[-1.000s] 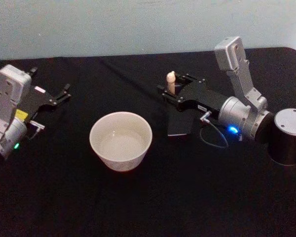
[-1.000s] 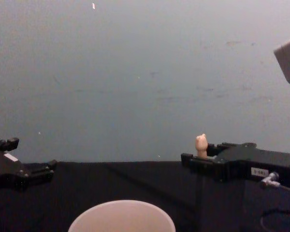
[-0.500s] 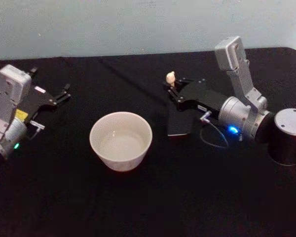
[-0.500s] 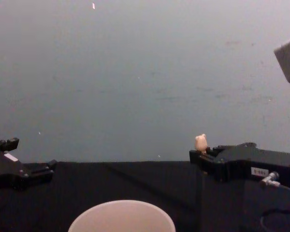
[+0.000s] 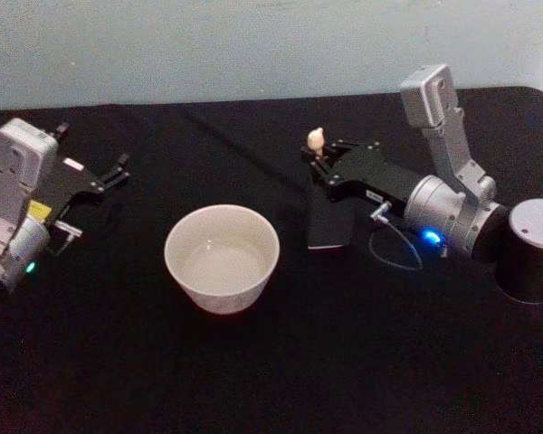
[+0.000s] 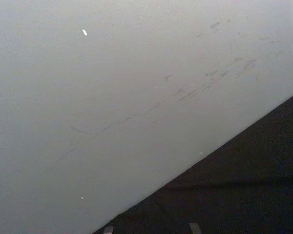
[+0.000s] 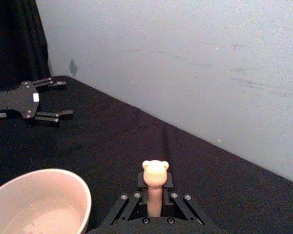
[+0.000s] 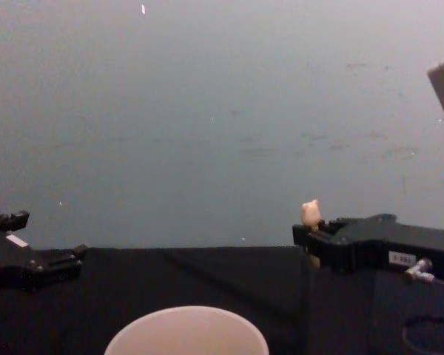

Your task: Pick up the stirring spoon with one hand, stir inside the cup, then place it back in its original position.

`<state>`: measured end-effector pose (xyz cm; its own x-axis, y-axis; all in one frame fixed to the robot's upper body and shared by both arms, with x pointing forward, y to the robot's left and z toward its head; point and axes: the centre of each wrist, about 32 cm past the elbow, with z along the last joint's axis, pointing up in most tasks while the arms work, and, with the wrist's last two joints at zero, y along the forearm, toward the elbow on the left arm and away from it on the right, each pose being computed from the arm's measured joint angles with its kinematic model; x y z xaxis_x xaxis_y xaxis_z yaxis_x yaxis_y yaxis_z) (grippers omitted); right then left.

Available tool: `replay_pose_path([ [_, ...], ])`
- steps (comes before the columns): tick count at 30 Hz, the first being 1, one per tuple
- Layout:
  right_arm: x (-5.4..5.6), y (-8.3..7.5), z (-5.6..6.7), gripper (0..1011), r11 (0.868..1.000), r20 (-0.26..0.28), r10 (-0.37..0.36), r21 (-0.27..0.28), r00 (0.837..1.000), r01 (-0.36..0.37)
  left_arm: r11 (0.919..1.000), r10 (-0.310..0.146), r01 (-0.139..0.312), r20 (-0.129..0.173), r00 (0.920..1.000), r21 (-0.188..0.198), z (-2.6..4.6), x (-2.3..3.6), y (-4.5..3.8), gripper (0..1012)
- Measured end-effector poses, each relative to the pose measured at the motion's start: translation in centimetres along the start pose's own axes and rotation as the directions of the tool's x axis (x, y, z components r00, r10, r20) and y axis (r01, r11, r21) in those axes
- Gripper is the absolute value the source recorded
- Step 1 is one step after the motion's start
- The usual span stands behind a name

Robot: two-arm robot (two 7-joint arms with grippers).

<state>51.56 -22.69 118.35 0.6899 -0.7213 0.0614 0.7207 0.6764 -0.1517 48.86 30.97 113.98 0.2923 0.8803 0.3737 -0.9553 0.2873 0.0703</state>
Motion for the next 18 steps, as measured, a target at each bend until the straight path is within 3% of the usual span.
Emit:
replay_pose_path([
  [18,0.0,-2.3,2.7,166,0.991,-0.010,-0.034,0.125,0.999,0.035,1.0000,0.000,0.000,0.000,1.0000,0.000,0.00,0.00,0.00,1001],
])
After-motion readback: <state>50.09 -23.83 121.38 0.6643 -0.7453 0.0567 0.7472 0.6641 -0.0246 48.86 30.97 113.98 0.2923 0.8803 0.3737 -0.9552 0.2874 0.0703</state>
